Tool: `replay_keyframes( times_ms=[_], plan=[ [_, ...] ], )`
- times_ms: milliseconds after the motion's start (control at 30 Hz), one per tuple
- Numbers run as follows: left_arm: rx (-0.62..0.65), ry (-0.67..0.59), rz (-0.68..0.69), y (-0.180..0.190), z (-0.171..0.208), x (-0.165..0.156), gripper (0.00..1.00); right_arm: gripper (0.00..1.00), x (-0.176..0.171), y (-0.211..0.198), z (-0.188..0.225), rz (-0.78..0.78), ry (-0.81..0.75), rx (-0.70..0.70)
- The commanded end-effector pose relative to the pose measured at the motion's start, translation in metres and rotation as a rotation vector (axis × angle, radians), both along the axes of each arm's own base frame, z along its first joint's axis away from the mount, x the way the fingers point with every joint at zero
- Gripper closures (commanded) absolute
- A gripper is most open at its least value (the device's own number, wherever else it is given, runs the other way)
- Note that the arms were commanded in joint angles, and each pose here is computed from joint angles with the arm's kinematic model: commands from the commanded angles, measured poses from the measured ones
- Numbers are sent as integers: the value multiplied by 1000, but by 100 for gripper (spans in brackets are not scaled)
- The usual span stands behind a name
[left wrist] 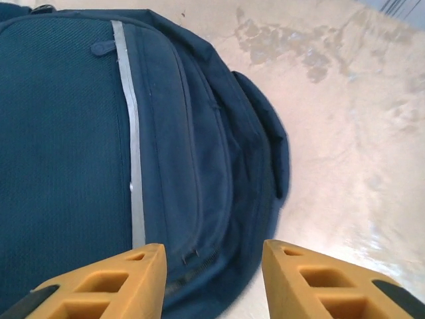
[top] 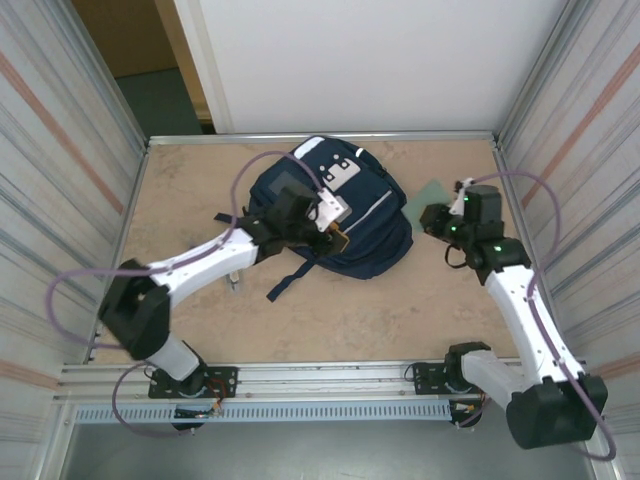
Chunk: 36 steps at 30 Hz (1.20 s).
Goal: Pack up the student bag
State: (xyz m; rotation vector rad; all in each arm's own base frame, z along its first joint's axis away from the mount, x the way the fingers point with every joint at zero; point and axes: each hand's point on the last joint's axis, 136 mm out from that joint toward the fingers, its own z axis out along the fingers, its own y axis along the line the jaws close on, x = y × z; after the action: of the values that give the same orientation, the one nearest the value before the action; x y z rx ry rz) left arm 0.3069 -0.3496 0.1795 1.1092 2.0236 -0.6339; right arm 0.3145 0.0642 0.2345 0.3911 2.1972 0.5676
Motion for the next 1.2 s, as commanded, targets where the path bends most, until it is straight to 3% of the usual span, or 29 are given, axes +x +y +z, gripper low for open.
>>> replay_keyframes(
  times_ms=[0,133,333,567,667,767,967,1033,1100,1167],
  plan=[
    [43,-106,-39,-20,7,28,56,97,-4,-21,25,-75,-43,31],
    [55,-63,-51,-44,-17,47,48,97,-8,-32,28,-104,-57,44],
    [79,1,-106,-74,-46,47,47,97,-17,-36,25,-113,-52,25],
    [155,-32,-40,-87,-69,58,47,97,-23,-37,20,-110,-48,13],
    [265,-82,2,-89,-94,67,48,97,-23,-37,13,-112,-41,15],
    [315,-108,55,-85,-99,75,58,97,-23,-32,12,-94,-32,46],
    [365,-221,191,-69,-86,102,90,97,-24,-28,5,-80,-19,62],
    [346,-224,143,-74,-82,97,100,97,-25,-26,7,-70,-21,74],
    [321,-183,-19,-86,-78,73,100,96,-26,-26,5,-67,-19,72],
    [298,-168,-55,-87,-56,63,100,95,-27,-27,3,-70,-20,63]
  ],
)
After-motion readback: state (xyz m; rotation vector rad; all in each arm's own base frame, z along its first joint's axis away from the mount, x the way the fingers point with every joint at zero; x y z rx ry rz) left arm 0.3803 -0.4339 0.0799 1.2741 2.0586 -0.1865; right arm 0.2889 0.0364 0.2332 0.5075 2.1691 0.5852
